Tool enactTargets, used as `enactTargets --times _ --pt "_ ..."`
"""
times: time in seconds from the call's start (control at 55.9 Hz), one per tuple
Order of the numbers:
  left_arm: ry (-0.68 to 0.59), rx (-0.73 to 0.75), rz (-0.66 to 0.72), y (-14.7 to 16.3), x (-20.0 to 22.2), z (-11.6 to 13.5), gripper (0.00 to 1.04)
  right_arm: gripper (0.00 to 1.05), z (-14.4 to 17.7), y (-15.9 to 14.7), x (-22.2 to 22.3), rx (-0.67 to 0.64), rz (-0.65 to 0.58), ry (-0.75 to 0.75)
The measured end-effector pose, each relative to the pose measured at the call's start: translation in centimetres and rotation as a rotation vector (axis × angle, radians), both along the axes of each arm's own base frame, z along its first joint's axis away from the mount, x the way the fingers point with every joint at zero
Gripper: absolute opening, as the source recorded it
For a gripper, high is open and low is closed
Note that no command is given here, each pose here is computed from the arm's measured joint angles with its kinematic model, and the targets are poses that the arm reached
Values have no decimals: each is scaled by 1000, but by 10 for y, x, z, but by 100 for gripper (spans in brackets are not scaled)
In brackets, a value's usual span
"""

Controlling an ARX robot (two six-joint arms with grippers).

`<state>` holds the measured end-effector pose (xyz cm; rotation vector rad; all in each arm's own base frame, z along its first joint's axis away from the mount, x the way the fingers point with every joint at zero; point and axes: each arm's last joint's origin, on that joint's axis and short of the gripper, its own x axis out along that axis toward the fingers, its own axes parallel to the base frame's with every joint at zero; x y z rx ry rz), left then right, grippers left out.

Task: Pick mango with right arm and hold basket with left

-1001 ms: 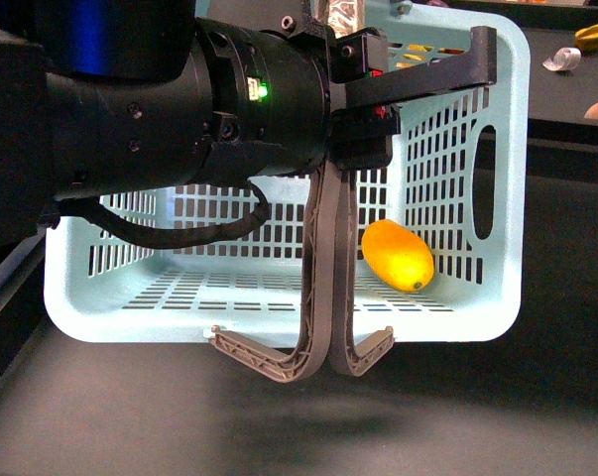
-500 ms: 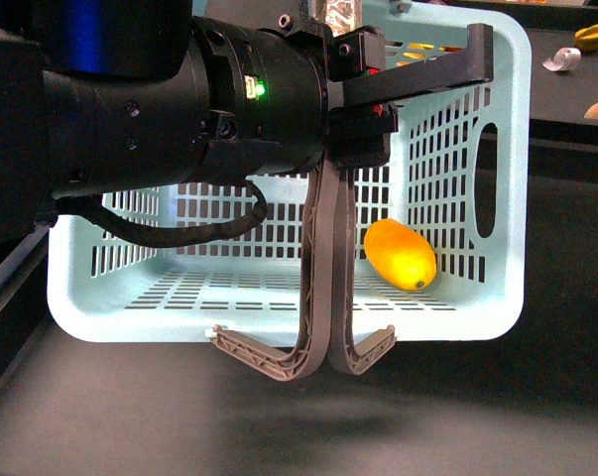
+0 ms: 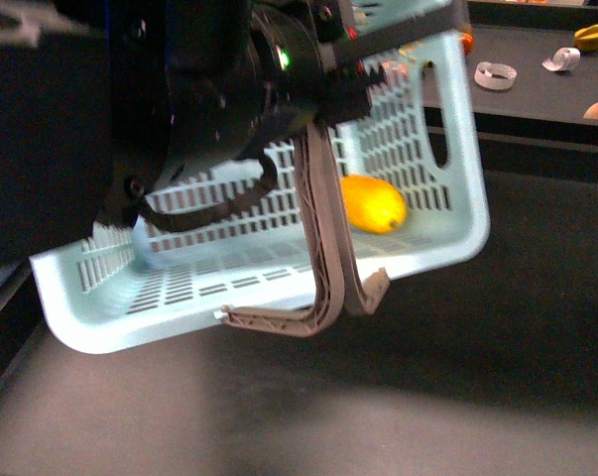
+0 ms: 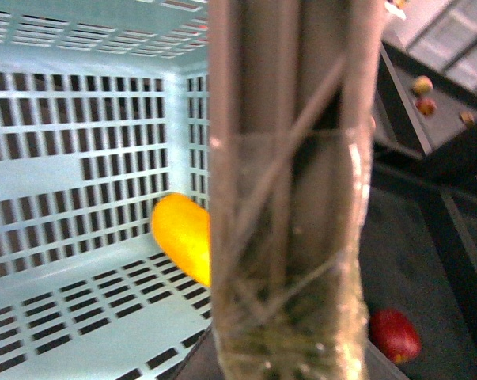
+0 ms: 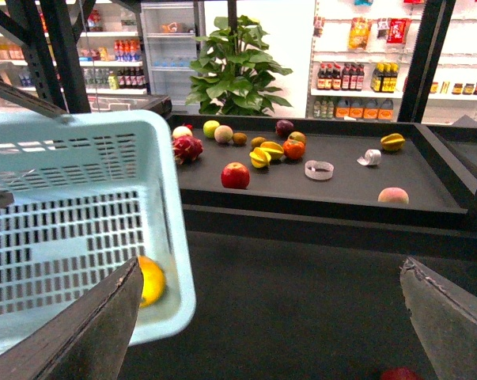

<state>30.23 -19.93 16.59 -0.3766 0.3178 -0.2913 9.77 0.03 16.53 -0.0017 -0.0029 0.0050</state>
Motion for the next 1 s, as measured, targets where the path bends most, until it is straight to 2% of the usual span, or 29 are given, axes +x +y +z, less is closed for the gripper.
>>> enactTargets --times 0.143,0.304,0.626,0.769,1.001 --pt "-17 -109 162 3 18 16 5 97 0 0 0 0 0 0" --pt "20 -286 288 11 37 18 5 97 0 0 0 0 0 0" --pt "174 -652 497 20 70 -1 5 97 0 0 0 0 0 -1" --pt "193 -735 614 35 81 -13 5 97 0 0 0 0 0 -1" --pt "231 -783 779 64 93 -44 5 97 0 0 0 0 0 -1"
